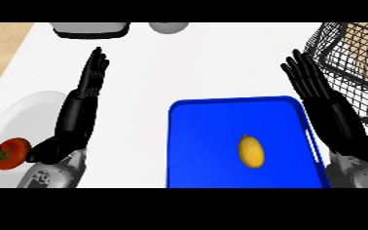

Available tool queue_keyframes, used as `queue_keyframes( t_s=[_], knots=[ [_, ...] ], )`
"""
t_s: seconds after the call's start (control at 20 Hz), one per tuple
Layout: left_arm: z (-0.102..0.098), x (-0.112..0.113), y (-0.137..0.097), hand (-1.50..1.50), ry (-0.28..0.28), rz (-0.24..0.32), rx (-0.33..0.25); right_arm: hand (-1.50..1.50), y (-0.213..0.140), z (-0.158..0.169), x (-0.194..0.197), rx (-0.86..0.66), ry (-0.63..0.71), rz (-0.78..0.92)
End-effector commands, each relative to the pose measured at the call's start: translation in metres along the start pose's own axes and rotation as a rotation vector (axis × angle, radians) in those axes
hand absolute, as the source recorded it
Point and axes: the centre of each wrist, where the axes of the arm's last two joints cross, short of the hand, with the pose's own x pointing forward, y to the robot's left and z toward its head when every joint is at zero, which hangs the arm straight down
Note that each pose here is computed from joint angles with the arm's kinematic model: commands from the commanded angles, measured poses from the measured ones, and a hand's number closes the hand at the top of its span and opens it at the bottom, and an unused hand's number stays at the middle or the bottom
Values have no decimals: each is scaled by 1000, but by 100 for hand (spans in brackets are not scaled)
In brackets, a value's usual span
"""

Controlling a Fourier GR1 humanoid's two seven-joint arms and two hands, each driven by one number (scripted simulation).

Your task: Pick the lemon from the tray and place it in the tiered basket

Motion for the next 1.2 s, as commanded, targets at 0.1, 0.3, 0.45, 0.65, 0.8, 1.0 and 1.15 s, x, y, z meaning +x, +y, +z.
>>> queue_keyframes(
  t_s=[0.1,0.3,0.45,0.65,0.8,1.0,1.15],
  knots=[
    [16,-23,46,0,174,-162,68,150,-4,36,-25,-373,142,-23],
    [27,-42,60,0,309,-207,138,150,-27,41,0,-812,-123,-60],
    [36,-47,85,0,380,-277,186,-150,-35,155,-63,-1085,604,203],
    [42,-56,97,0,428,-279,170,-150,20,173,-55,-1233,606,284],
    [33,-57,80,0,437,-273,130,-150,46,175,-16,-1161,634,316],
    [27,-48,82,0,392,-270,118,-150,40,197,7,-873,867,430],
    [25,-52,71,0,407,-266,108,-150,37,189,26,-748,975,480]
  ],
)
